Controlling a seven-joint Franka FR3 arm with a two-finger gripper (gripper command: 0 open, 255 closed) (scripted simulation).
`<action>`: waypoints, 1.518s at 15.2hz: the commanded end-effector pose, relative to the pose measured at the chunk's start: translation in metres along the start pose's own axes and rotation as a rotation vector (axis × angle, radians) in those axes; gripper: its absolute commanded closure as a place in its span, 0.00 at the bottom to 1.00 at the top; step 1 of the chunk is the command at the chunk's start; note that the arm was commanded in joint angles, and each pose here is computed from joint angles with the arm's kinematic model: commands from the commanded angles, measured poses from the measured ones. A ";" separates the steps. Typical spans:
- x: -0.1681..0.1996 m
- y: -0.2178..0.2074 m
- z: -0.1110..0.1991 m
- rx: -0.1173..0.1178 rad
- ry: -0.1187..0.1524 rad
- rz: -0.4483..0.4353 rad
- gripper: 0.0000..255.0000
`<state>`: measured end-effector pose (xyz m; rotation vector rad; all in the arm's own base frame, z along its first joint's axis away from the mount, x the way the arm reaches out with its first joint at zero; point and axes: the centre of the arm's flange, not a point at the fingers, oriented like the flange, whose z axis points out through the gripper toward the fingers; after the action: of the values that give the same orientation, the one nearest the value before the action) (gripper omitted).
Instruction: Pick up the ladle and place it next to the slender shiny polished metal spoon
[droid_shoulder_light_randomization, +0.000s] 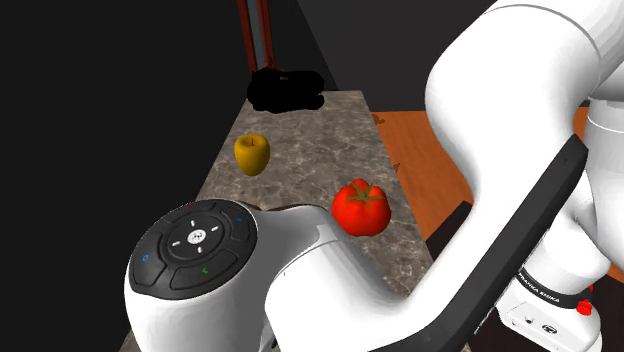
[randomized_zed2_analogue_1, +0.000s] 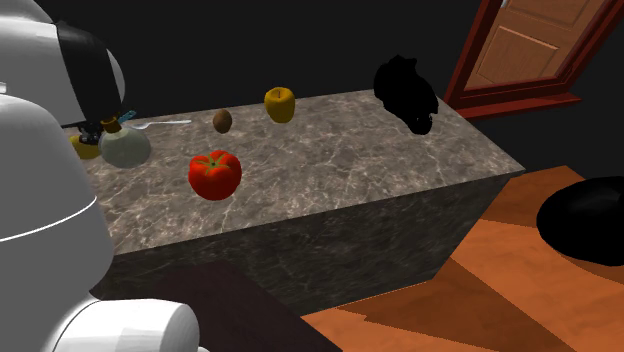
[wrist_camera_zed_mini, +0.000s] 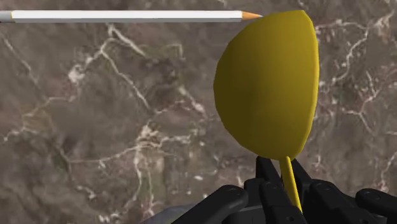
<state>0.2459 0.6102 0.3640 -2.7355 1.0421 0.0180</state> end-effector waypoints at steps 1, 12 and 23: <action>0.002 0.007 0.019 -0.038 0.006 -0.003 1.00; 0.004 0.010 0.018 -0.039 0.006 -0.003 0.00; 0.002 0.005 -0.031 -0.038 0.006 -0.003 0.00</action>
<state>0.2420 0.5994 0.3930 -2.7731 1.0494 0.0299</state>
